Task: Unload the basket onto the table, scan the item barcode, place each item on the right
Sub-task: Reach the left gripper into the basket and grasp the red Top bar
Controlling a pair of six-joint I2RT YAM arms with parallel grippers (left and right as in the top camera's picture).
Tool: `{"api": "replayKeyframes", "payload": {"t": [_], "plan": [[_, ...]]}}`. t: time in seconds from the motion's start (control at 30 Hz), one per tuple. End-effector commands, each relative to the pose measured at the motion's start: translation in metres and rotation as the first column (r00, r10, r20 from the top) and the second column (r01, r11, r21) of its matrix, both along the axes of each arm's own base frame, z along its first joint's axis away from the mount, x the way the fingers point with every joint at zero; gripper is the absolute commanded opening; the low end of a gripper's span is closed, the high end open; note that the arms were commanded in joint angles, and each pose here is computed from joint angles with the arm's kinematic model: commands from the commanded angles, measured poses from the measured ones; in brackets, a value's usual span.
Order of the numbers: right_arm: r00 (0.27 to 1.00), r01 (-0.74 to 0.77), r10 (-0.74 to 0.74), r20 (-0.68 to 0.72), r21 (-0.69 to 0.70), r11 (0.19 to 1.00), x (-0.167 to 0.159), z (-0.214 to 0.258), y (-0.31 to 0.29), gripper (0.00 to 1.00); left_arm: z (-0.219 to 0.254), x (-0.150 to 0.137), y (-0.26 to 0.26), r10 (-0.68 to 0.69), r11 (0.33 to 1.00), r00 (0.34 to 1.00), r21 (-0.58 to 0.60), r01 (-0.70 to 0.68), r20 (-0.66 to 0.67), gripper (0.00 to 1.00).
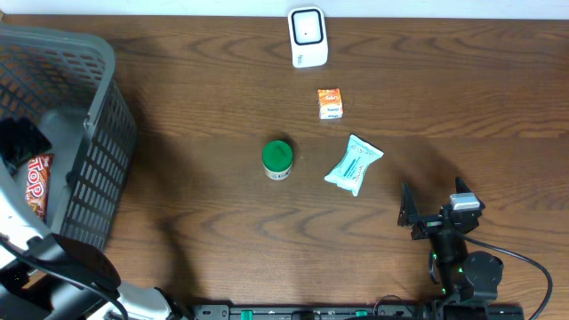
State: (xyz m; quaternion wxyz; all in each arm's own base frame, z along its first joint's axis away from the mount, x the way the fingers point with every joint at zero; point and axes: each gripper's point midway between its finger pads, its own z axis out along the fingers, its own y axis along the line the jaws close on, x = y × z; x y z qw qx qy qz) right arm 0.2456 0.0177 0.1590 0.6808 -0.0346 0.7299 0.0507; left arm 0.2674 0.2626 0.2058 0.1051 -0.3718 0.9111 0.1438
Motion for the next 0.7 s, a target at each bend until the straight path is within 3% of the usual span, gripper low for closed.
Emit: {"api": "replayKeyframes", "payload": {"t": [0.0, 0.33, 0.5, 0.67], "plan": [[1.000, -0.004, 0.004, -0.005, 0.013, 1.000, 0.000, -0.001, 0.001, 0.99, -0.031, -0.008, -0.004, -0.062, 0.995, 0.998, -0.082, 0.061, -0.018, 0.98], [1.000, -0.004, 0.004, -0.005, 0.013, 1.000, 0.000, -0.001, 0.001, 0.99, -0.103, -0.018, -0.006, -0.216, 0.974, 0.971, -0.094, 0.207, -0.103, 0.98], [1.000, -0.004, 0.004, -0.005, 0.013, 1.000, 0.000, -0.001, 0.001, 0.99, -0.114, -0.025, 0.012, -0.268, 0.962, 0.945, -0.008, 0.271, -0.186, 0.98], [1.000, -0.004, 0.004, -0.005, 0.013, 1.000, 0.000, -0.001, 0.001, 0.99, -0.117, -0.020, 0.018, -0.297, 0.952, 0.938, 0.019, 0.305, -0.178, 0.98]]}}
